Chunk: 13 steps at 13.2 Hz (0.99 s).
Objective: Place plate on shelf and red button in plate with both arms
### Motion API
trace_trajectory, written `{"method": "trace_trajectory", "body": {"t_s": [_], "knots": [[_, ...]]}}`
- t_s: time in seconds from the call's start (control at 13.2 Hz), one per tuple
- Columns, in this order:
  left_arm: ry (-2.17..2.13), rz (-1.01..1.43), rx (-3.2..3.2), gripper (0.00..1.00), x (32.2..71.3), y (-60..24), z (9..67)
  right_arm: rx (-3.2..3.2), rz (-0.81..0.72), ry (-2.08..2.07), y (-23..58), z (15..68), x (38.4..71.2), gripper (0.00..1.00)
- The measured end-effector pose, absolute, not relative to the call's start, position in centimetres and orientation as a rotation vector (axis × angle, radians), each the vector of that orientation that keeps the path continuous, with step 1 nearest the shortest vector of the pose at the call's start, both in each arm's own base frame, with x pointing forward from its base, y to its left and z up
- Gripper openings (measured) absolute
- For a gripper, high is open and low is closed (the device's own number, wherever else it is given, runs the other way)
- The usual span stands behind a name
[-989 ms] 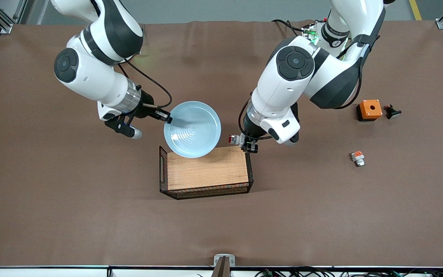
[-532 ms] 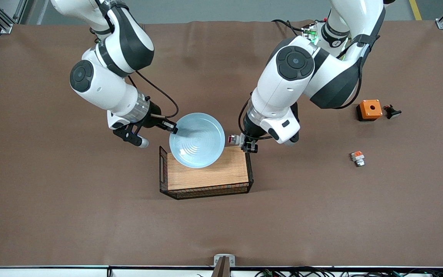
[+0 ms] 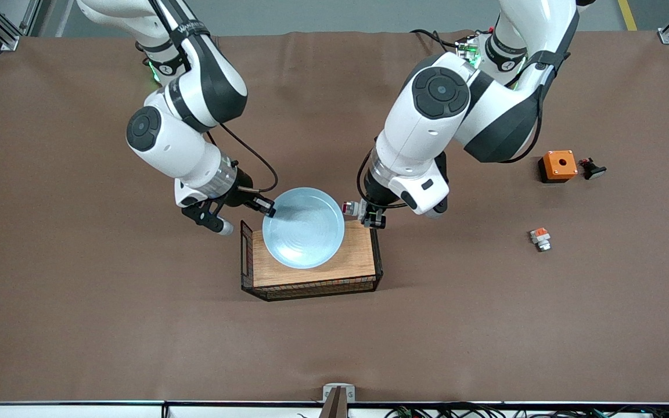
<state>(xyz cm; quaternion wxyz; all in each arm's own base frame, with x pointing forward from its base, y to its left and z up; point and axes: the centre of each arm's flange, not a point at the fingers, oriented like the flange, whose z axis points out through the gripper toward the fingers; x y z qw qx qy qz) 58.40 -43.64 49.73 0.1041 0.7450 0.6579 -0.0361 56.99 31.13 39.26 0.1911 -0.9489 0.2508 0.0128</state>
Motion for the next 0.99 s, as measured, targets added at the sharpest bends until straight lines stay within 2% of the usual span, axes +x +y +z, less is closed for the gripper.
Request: {"method": "trace_trajectory", "body": {"t_s": [0.68,0.99], "knots": [[1.913,-0.106,2.196,0.41,58.1,-44.8,49.3,-2.658,-0.032,0.732,31.3,36.2,58.1,0.04],[1.902,-0.115,2.193,0.41,58.3,-45.7,47.3,-2.66,-0.054,0.727,32.0,35.0,58.2,0.04]]}}
